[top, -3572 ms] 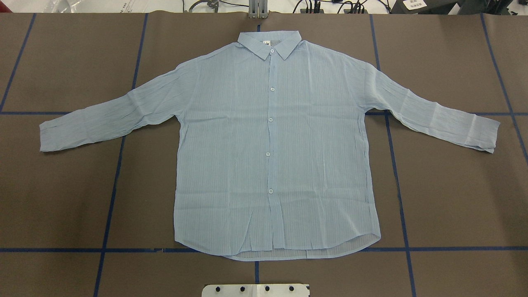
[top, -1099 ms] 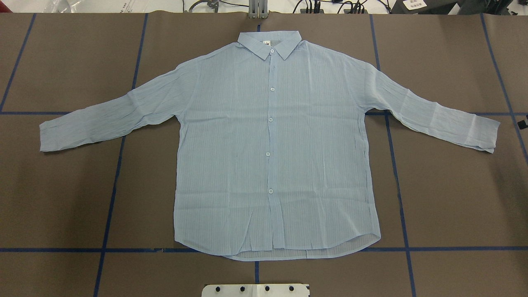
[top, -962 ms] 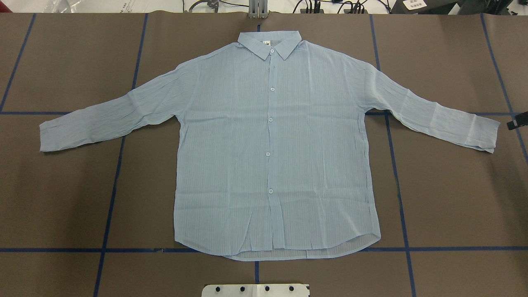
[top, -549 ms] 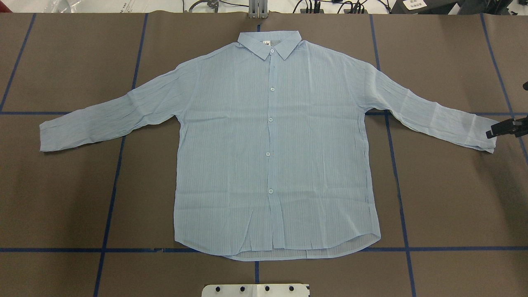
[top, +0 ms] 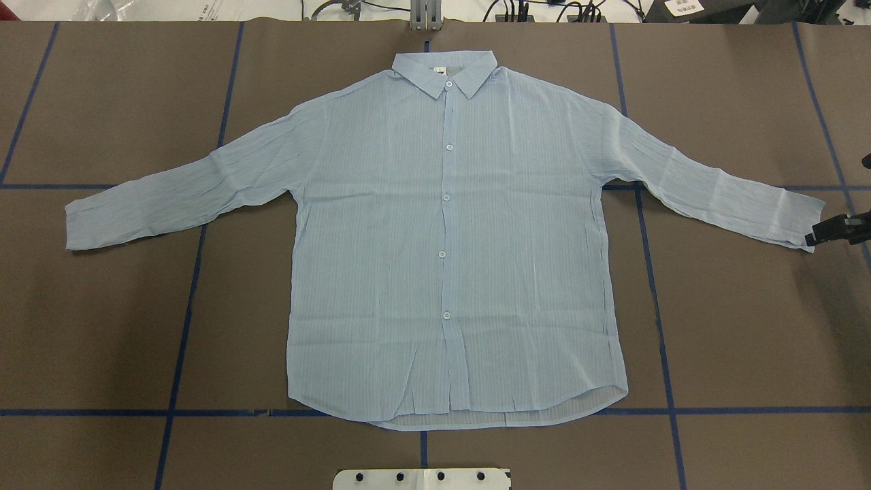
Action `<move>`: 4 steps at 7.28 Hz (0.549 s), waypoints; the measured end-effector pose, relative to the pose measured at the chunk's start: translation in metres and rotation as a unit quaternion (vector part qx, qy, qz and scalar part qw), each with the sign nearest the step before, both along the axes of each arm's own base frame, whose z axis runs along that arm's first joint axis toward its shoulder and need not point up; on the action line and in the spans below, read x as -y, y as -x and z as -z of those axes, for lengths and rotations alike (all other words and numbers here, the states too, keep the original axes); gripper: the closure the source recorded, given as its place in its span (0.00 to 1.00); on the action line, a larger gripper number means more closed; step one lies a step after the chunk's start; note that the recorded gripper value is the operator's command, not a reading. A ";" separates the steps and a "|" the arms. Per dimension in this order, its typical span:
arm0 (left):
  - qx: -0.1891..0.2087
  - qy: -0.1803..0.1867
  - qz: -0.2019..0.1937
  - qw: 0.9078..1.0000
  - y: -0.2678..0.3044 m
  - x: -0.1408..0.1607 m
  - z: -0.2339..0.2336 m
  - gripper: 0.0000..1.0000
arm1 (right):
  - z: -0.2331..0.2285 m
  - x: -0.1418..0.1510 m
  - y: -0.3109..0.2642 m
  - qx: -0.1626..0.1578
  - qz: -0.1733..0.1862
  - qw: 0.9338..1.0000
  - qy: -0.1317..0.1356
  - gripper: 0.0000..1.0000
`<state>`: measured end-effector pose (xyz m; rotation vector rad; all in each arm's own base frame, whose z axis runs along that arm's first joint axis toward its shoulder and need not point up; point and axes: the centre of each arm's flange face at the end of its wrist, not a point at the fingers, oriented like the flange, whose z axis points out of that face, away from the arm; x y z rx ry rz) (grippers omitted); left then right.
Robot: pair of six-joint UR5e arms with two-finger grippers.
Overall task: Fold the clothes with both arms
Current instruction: 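Lower the right gripper onto the sleeve cuff nearest it and grasp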
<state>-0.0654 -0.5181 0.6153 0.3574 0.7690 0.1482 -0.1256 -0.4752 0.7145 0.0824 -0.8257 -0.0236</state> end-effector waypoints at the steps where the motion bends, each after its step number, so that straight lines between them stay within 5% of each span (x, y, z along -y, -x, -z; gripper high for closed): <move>1: 0.000 0.000 0.000 1.000 0.000 0.000 0.000 0.00 | 0.001 0.000 0.004 0.000 0.004 1.000 -0.001 0.15; 4: 0.000 -0.001 0.000 1.000 0.000 0.000 0.001 0.00 | -0.001 -0.001 0.017 -0.003 0.016 1.000 0.000 0.26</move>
